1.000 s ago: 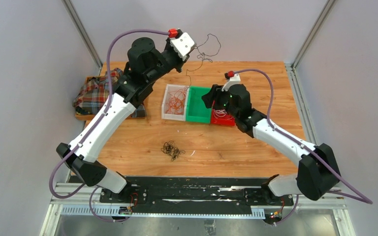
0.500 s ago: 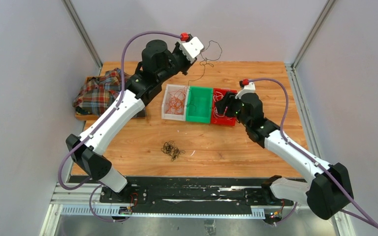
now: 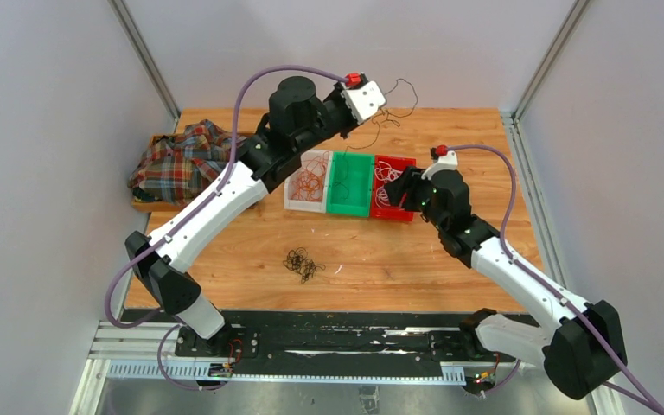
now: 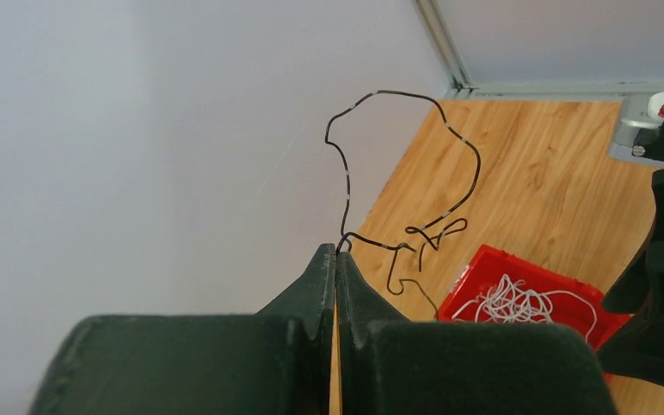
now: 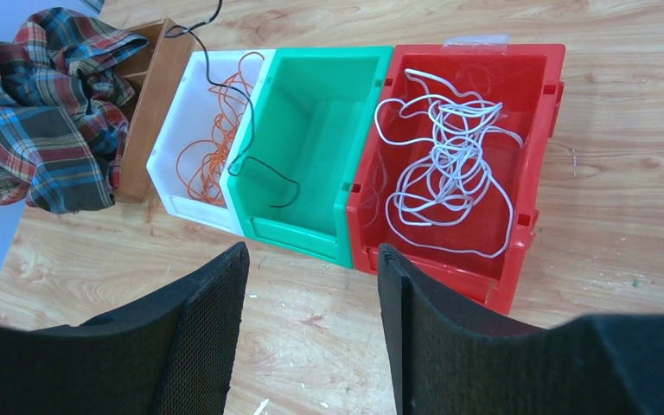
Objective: Untangle the cables
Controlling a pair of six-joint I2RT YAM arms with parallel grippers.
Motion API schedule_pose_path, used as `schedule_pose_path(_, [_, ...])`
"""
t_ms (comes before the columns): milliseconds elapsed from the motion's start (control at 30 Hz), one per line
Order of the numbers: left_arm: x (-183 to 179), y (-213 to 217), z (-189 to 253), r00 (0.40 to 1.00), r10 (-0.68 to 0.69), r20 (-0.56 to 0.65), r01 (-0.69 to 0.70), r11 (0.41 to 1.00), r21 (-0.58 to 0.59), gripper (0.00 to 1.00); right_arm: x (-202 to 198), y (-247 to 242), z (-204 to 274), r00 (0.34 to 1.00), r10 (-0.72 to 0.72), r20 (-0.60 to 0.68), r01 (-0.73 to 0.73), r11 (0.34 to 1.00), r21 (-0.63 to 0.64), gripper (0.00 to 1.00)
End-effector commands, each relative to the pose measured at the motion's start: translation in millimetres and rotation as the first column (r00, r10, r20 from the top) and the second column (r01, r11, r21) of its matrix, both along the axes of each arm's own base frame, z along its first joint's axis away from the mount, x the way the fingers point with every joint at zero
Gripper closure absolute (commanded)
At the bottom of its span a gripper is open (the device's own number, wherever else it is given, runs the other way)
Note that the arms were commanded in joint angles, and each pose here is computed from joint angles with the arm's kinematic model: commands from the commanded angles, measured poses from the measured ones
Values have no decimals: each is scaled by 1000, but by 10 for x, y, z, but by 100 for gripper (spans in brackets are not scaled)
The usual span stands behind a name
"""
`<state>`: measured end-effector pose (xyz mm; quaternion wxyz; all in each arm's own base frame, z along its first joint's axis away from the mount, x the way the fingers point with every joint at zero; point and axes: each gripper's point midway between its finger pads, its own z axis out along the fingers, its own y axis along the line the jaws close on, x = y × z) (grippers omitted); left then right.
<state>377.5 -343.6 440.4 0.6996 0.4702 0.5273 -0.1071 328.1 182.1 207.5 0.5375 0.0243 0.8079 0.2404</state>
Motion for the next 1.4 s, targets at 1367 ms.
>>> schedule_pose_path(1367, [320,440,-2559,910,367,-195,-171,759,628,100,-130,-475,-241,991,-128,-35,129,992,14,46])
